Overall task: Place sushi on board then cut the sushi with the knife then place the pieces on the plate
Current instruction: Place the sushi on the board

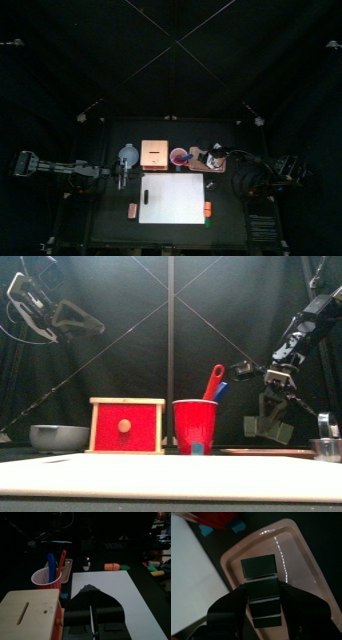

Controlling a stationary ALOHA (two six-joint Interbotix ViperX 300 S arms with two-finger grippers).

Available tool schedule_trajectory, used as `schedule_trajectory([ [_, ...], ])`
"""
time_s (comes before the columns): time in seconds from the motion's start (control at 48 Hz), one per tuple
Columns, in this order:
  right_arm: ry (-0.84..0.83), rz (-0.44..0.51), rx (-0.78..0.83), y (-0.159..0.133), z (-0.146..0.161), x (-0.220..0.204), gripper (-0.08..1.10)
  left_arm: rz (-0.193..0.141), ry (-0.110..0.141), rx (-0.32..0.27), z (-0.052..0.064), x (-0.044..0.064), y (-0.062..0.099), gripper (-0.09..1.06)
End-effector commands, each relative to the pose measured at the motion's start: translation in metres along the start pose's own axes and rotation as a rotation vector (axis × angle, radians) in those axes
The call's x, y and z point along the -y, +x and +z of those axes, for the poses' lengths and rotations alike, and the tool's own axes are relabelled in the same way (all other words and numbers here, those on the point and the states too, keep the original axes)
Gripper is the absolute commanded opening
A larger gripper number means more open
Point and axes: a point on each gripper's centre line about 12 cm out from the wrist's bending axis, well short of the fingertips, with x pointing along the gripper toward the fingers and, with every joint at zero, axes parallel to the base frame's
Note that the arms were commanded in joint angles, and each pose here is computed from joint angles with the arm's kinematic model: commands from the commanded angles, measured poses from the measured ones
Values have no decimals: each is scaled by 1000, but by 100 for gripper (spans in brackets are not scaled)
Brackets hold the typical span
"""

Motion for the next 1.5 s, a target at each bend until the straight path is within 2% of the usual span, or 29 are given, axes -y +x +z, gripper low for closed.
schedule_trajectory([
  [0.021, 41, 39, 44, -10, 4, -19, 58, 4, 0, 21, 6, -1, 2, -3],
  [0.583, 283, 201, 7, -14, -11, -119, 58, 4, -1, 18, 5, -1, 1, -3],
  [0.75, 334, 203, -29, -3, -15, -143, 58, 6, -3, 14, 3, -1, 1, -3],
  [1.062, 430, 200, -67, 29, 1, -206, 58, 25, -43, -9, -5, -3, -2, -3],
  [1.229, 527, 119, -94, 45, 9, -228, 58, 36, -61, -14, -7, -5, -3, -3],
  [1.396, 577, -20, -85, 44, 16, -237, 58, 36, -58, -17, -7, -5, -2, -3],
  [1.5, 629, -74, -88, 41, 15, -242, 58, 36, -58, -23, -9, -4, -3, -3],
])
